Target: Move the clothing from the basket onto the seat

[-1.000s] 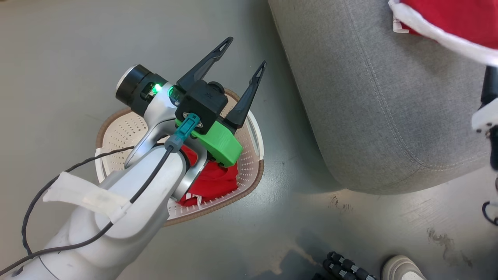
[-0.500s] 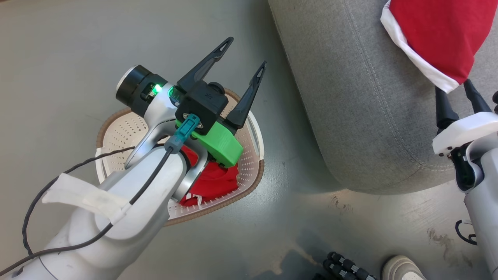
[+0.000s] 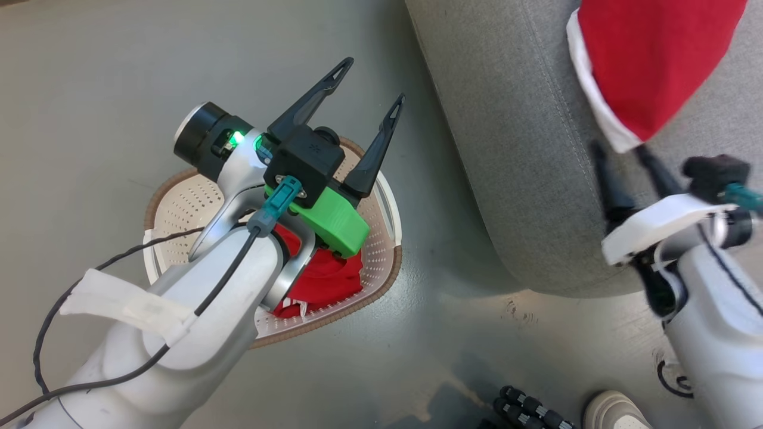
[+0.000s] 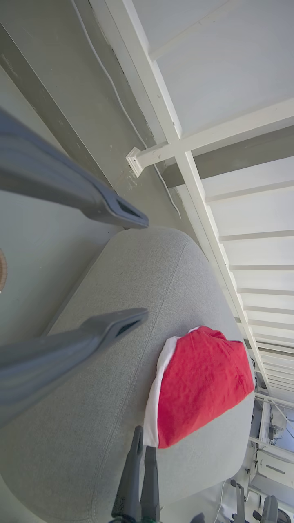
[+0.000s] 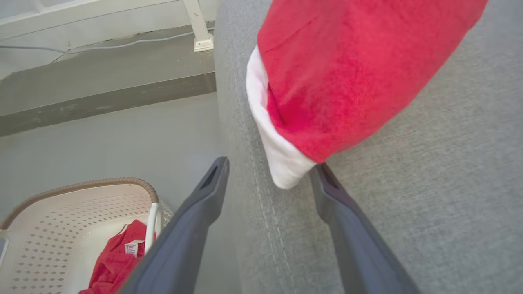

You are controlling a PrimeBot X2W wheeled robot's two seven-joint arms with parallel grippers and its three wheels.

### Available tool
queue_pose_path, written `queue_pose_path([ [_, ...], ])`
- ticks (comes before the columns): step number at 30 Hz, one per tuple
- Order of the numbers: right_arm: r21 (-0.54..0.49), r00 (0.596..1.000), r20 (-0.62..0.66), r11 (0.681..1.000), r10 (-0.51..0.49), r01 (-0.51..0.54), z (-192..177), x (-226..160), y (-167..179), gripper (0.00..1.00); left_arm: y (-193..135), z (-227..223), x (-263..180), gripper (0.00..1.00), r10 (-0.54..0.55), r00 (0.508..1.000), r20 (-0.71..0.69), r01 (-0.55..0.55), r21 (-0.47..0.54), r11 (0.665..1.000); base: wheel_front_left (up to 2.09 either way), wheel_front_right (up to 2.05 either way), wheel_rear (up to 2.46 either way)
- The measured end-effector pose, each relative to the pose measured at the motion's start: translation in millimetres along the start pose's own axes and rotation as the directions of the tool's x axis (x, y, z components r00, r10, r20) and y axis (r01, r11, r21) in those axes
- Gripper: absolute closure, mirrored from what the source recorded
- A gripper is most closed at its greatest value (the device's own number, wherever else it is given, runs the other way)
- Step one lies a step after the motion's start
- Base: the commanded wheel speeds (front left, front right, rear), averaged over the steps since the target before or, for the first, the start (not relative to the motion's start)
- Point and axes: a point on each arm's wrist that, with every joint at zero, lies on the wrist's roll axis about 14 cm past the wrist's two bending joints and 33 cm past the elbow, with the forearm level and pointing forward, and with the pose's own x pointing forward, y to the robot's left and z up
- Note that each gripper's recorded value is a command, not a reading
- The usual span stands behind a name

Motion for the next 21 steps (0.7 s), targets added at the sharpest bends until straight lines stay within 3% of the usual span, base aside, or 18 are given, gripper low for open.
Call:
queue_pose_path([
  [2, -0.010, 1.000, -0.006, 1.000, 0.029, -0.029, -1.9, -1.3, 8.2, 0.00, -0.5, -0.6, 0.0, 0.00, -0.002, 1.000, -0.001, 0.002, 0.000, 1.000, 0.00, 0.00, 0.00],
  [13, -0.060, 0.998, 0.068, 0.998, -0.011, 0.015, 26.6, -24.6, -26.3, 0.00, -3.4, -3.5, -2.4, 0.00, -0.005, 1.000, -0.014, 0.005, 0.007, 1.000, 0.00, 0.00, 0.00],
  [21, -0.075, 0.975, 0.217, 0.995, -0.044, 0.061, 76.3, -47.4, -47.5, 0.00, -9.5, 8.4, -2.3, 0.00, 0.006, 1.000, 0.017, -0.006, 0.004, 1.000, 0.00, 0.00, 0.00],
])
